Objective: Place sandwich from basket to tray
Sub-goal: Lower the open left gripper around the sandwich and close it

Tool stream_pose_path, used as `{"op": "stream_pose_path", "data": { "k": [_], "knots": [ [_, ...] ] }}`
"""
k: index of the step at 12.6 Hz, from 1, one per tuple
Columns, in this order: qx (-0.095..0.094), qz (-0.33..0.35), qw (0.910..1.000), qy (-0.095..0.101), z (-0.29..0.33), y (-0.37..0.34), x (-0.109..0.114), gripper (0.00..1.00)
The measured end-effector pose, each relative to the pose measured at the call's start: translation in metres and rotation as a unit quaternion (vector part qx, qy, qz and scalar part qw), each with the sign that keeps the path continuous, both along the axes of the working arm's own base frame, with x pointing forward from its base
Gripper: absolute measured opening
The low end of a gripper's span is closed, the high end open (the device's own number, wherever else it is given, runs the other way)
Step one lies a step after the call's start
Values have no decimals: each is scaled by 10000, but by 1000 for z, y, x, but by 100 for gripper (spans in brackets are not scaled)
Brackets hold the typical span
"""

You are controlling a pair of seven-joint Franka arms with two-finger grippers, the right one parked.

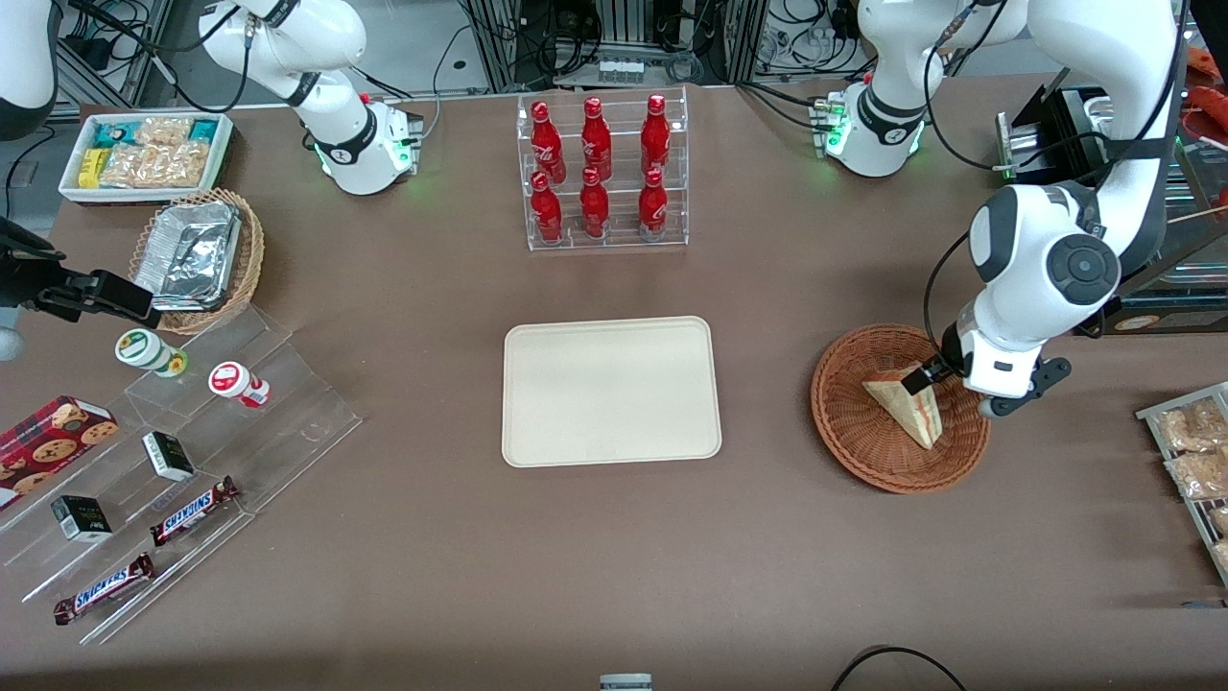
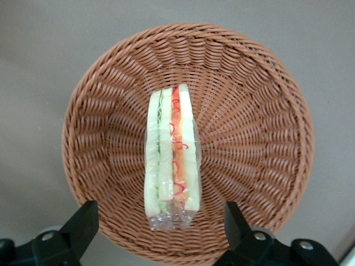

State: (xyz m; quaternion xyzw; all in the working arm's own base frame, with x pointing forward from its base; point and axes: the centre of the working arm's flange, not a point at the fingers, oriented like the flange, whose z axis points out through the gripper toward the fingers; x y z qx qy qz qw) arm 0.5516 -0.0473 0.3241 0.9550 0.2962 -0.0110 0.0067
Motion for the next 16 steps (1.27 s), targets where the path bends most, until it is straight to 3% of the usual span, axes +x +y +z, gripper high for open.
{"op": "stream_pose_path", "data": {
  "k": [3, 9, 14, 16],
  "knots": [
    [-119, 341, 9993, 20, -8, 5, -1, 100],
    [-97, 369, 9989, 287, -41, 3, -4, 100],
    [-81, 460, 9985, 300, -76, 2, -1, 100],
    [-68, 673, 9972, 324, -84, 2, -1, 92]
  ]
}}
